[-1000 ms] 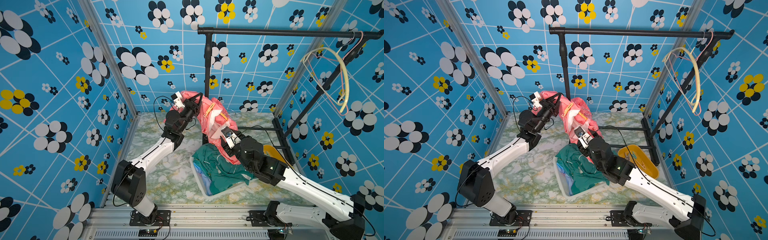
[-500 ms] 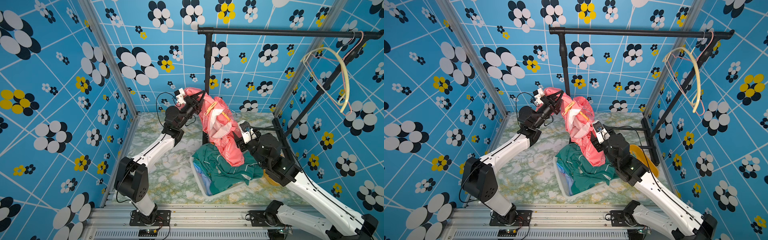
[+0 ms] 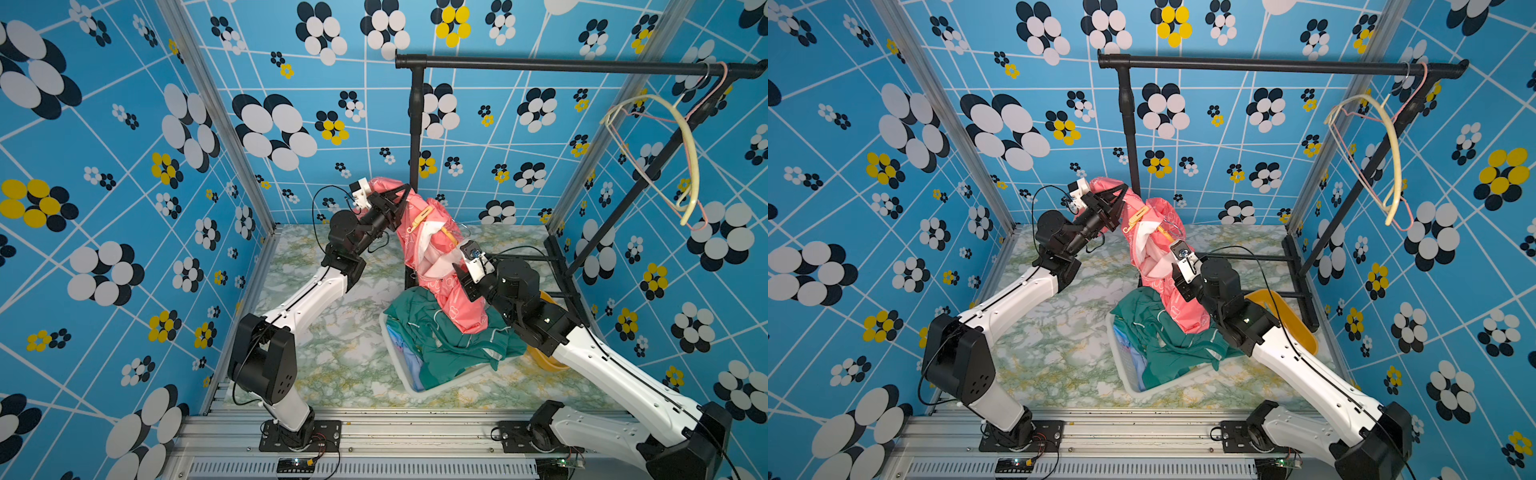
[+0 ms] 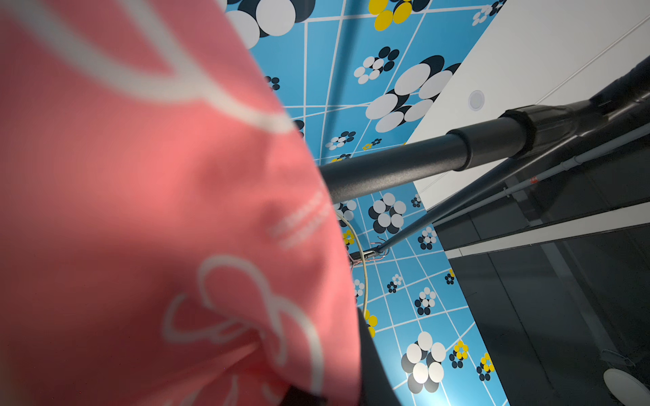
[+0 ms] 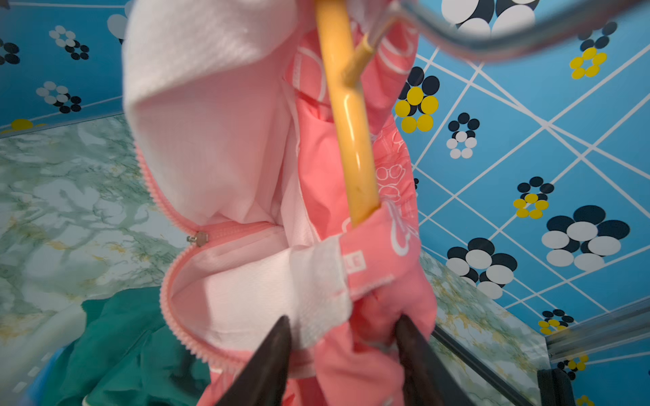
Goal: Remove the clothespins securing jackets to the hanger
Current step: Remove the clothespin from the hanger.
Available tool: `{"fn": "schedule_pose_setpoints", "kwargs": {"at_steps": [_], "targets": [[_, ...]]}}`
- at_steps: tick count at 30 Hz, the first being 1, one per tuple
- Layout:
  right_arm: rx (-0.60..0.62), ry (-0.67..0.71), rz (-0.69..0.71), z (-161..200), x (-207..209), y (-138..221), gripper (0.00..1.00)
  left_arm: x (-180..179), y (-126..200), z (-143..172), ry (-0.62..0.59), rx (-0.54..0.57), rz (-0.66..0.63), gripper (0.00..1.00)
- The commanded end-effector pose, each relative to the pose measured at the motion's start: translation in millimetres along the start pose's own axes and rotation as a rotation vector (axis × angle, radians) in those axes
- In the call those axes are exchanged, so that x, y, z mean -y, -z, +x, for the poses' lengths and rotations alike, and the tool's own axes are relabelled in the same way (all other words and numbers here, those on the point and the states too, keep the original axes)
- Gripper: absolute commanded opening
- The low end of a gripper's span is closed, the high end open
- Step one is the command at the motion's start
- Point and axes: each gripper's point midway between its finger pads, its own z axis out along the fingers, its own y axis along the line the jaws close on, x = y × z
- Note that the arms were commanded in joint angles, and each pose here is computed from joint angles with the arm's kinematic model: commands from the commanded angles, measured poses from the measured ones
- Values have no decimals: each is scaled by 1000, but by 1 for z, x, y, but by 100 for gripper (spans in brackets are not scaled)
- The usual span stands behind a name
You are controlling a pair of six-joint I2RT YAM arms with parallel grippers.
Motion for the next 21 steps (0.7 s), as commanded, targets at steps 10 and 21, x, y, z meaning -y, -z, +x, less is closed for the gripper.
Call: {"fn": "schedule_pose_setpoints", "kwargs": {"at_steps": [10, 21], "targets": [[62, -19, -106, -18, -16, -12, 21, 81, 5, 17, -35, -81, 172, 0], [84, -26, -120, -23, -21, -24, 18, 84, 4, 21, -23, -95, 171, 0]]}}
